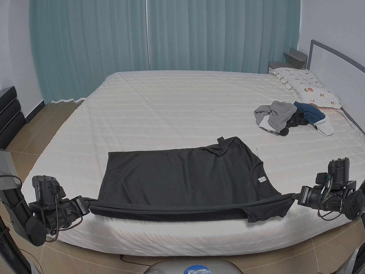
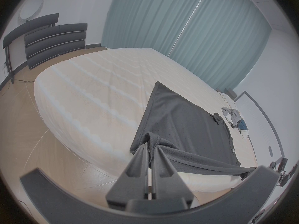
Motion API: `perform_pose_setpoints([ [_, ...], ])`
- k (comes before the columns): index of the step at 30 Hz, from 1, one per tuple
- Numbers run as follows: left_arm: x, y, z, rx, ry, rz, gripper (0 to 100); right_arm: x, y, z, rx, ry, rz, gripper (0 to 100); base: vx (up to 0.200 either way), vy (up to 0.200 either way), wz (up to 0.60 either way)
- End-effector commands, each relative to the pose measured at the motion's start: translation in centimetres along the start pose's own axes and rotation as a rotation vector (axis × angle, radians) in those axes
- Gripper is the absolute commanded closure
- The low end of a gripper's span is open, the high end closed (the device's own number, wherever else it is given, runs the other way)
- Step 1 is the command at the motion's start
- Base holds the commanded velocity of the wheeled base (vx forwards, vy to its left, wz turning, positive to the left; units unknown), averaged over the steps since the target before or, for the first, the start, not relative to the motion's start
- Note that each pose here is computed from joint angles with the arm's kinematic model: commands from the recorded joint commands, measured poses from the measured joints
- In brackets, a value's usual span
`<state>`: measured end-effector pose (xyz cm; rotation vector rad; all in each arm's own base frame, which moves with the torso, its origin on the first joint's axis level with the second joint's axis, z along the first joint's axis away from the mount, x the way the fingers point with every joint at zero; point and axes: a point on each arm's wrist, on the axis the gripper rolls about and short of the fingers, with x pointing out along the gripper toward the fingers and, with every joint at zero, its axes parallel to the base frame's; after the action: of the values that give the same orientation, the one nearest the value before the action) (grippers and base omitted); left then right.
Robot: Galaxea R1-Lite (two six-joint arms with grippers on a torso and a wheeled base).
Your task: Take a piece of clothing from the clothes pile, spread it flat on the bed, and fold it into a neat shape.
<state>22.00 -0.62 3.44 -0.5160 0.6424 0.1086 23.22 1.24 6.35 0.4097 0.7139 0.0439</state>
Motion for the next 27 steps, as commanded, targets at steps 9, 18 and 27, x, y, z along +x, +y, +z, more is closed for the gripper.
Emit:
perform_pose_setpoints([
  [9, 1.8, -0.4, 0.9, -0.073, -0.019, -0.012, 100, 2.8, 0.1, 0.9, -0.006, 0.019, -0.001, 100, 0.0, 0.0, 0.0],
  [18, 4.1, -0.4, 0.9, -0.115, 0.003, -0.005, 100, 5.4, -0.1, 1.7, -0.002, 0.029, -0.008, 100, 0.0, 0.0, 0.0],
  [27, 5.8, -0.5, 1.1, -0.121, 0.0, -0.005, 100, 7.5, -0.3, 1.8, 0.006, 0.043, -0.013, 100, 0.0, 0.0, 0.0],
])
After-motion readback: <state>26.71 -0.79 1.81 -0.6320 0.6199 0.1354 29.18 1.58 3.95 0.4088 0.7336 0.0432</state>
